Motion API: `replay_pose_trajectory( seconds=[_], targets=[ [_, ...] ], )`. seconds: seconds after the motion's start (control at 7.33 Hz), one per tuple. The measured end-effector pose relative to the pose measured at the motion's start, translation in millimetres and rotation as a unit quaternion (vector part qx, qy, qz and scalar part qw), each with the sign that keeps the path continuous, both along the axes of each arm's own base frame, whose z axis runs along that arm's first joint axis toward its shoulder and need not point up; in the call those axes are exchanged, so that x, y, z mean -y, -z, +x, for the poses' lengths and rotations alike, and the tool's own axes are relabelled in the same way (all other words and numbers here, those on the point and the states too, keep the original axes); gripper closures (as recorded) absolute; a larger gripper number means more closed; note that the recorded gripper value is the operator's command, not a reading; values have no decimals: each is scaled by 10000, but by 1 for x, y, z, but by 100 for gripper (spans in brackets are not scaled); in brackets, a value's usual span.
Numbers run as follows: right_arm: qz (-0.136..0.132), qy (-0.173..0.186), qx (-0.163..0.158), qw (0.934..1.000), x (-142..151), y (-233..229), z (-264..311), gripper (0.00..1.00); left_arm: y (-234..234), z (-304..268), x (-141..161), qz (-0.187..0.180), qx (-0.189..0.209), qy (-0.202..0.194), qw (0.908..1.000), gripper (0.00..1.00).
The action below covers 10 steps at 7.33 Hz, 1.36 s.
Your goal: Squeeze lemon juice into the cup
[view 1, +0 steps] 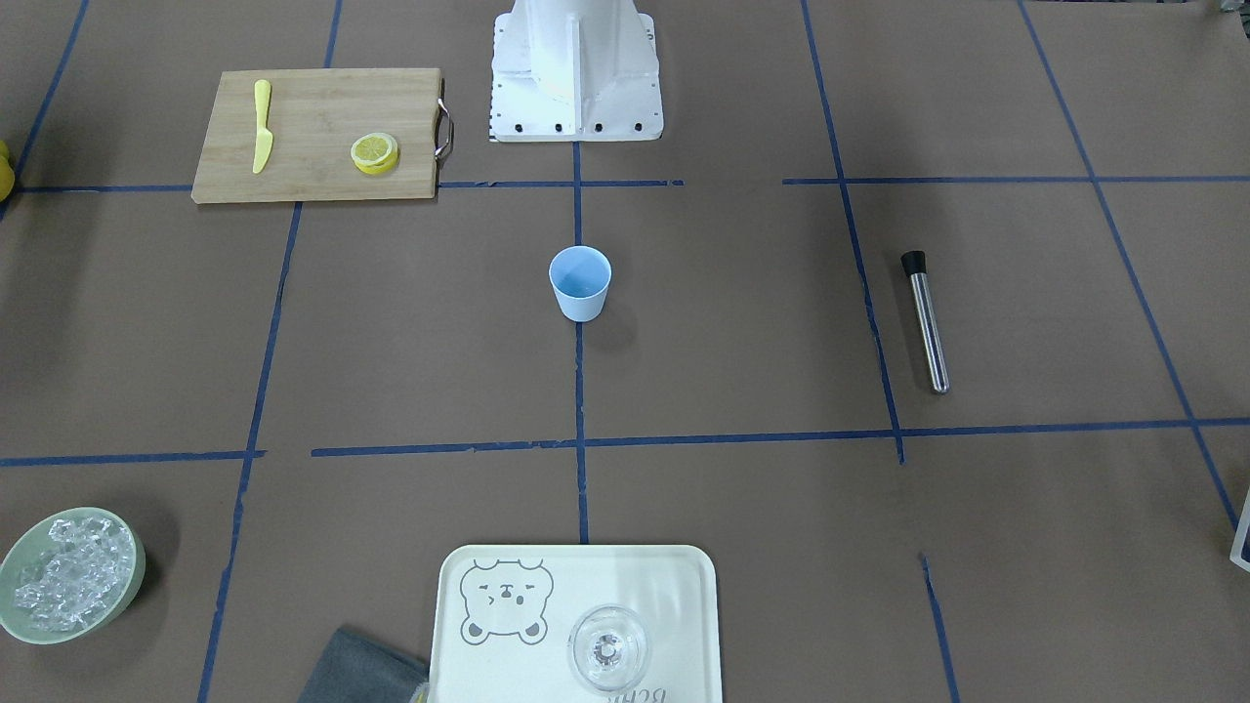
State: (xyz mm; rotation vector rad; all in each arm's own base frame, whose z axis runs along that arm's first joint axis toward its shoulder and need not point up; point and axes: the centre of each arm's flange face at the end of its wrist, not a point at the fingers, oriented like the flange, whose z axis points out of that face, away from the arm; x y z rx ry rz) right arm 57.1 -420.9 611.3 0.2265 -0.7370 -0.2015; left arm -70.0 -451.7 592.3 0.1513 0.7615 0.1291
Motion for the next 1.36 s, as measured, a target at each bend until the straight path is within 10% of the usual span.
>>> replay_pose_trajectory(
  seconds=[0.82, 1.36],
  targets=[
    [491, 322, 392, 9975, 17, 124, -123, 0, 1, 0, -1, 3, -1, -3, 10000, 0],
    [-138, -100, 587, 9981, -65, 237, -284, 1, 1, 1, 0, 34, -1, -13, 10000, 0]
  ],
)
